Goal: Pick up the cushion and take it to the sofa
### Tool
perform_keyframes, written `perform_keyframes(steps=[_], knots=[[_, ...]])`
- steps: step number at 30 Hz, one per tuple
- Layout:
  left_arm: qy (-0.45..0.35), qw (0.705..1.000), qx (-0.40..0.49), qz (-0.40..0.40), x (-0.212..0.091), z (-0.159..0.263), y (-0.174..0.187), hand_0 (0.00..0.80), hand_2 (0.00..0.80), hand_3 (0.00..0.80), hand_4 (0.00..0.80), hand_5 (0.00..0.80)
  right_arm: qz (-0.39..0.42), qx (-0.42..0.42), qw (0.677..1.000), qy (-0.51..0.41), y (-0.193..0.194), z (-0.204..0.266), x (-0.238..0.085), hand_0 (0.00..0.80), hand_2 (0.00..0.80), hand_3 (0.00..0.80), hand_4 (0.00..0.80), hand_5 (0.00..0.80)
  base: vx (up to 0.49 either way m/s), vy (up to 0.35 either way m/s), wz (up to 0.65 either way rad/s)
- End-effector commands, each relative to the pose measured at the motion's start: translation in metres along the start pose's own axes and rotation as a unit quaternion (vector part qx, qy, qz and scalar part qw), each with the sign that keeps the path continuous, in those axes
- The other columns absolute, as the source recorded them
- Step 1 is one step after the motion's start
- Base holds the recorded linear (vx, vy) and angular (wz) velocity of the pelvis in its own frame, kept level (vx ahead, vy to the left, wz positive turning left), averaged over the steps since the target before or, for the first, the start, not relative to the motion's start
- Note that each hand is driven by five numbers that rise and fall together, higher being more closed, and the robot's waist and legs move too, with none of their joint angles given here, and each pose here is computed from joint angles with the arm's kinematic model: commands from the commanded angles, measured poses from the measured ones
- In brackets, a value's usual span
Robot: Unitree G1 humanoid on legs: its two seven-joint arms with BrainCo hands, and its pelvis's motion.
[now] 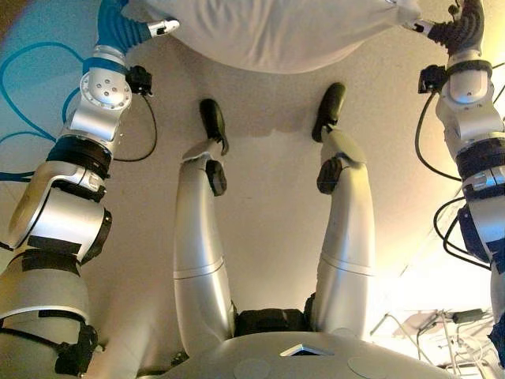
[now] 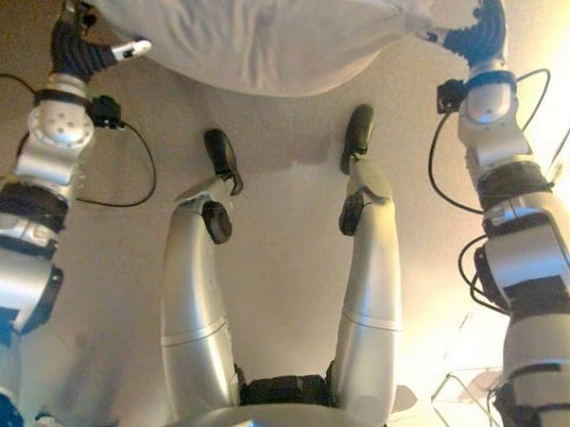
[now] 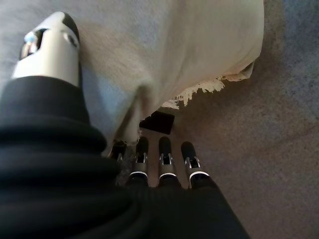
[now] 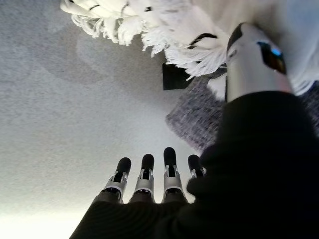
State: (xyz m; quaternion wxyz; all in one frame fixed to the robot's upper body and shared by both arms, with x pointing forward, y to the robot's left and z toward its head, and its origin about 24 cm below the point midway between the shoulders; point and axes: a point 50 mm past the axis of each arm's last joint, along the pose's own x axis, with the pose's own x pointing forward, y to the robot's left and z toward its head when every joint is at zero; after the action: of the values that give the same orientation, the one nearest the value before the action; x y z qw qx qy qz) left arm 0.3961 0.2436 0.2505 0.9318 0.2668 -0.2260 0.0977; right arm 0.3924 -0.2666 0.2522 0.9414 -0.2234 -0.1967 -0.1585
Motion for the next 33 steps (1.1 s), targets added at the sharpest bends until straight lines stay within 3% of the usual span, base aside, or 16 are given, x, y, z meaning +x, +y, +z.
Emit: perform_keyframes(steps=[1,8,15,27,28,30,31,32,33], knots=[[-0.022,0.997,-0.039,0.068,0.014,0.019,0.029,0.0,0.0,0.0,0.0,0.0,-0.016,-0.032,0.999,-0.025,-0.014,0.011,0.005,0.0,0.0,0.0,0.0,0.0,0.031,0.008,-0.03],[-0.035,0.996,-0.053,0.069,0.023,0.035,0.036,0.0,0.0,0.0,0.0,0.0,0.007,-0.021,0.998,-0.057,-0.013,0.029,0.011,0.0,0.0,0.0,0.0,0.0,0.023,0.01,-0.02],[-0.052,0.995,-0.089,0.006,0.029,0.05,0.022,0.0,0.0,0.0,0.0,0.0,0.193,0.037,0.977,-0.08,0.013,0.053,0.016,0.0,0.0,0.0,0.0,0.0,0.0,0.0,0.0],[-0.056,0.986,-0.128,-0.087,0.033,0.061,-0.004,0.0,0.0,0.0,0.0,0.0,0.349,0.157,0.918,-0.101,0.039,0.08,0.014,0.0,0.0,0.0,0.0,0.0,0.001,0.003,0.03],[-0.057,0.985,-0.133,-0.096,0.034,0.064,-0.007,0.085,0.085,0.085,0.085,0.085,0.358,0.163,0.914,-0.103,0.041,0.083,0.014,0.0,0.0,0.0,0.0,0.0,0.003,0.016,0.06],[-0.064,0.981,-0.141,-0.116,0.035,0.069,-0.013,0.417,0.417,0.417,0.417,0.417,0.387,0.19,0.896,-0.102,0.047,0.09,0.013,0.0,0.0,0.0,0.0,0.0,0.007,0.008,0.08],[-0.066,0.98,-0.145,-0.123,0.035,0.071,-0.015,0.486,0.486,0.486,0.486,0.486,0.397,0.197,0.891,-0.102,0.049,0.092,0.013,0.0,0.0,0.0,0.0,0.0,0.011,0.01,0.08],[-0.071,0.977,-0.149,-0.131,0.035,0.075,-0.019,0.615,0.615,0.615,0.615,0.615,0.417,0.216,0.877,-0.101,0.052,0.095,0.012,0.0,0.0,0.0,0.0,0.0,-0.079,0.02,0.06],[-0.082,0.976,-0.153,-0.133,0.036,0.081,-0.018,0.8,0.8,0.8,0.8,0.8,0.427,0.224,0.87,-0.107,0.052,0.102,0.012,0.0,0.0,0.0,0.0,0.0,-0.079,0.018,0.08]])
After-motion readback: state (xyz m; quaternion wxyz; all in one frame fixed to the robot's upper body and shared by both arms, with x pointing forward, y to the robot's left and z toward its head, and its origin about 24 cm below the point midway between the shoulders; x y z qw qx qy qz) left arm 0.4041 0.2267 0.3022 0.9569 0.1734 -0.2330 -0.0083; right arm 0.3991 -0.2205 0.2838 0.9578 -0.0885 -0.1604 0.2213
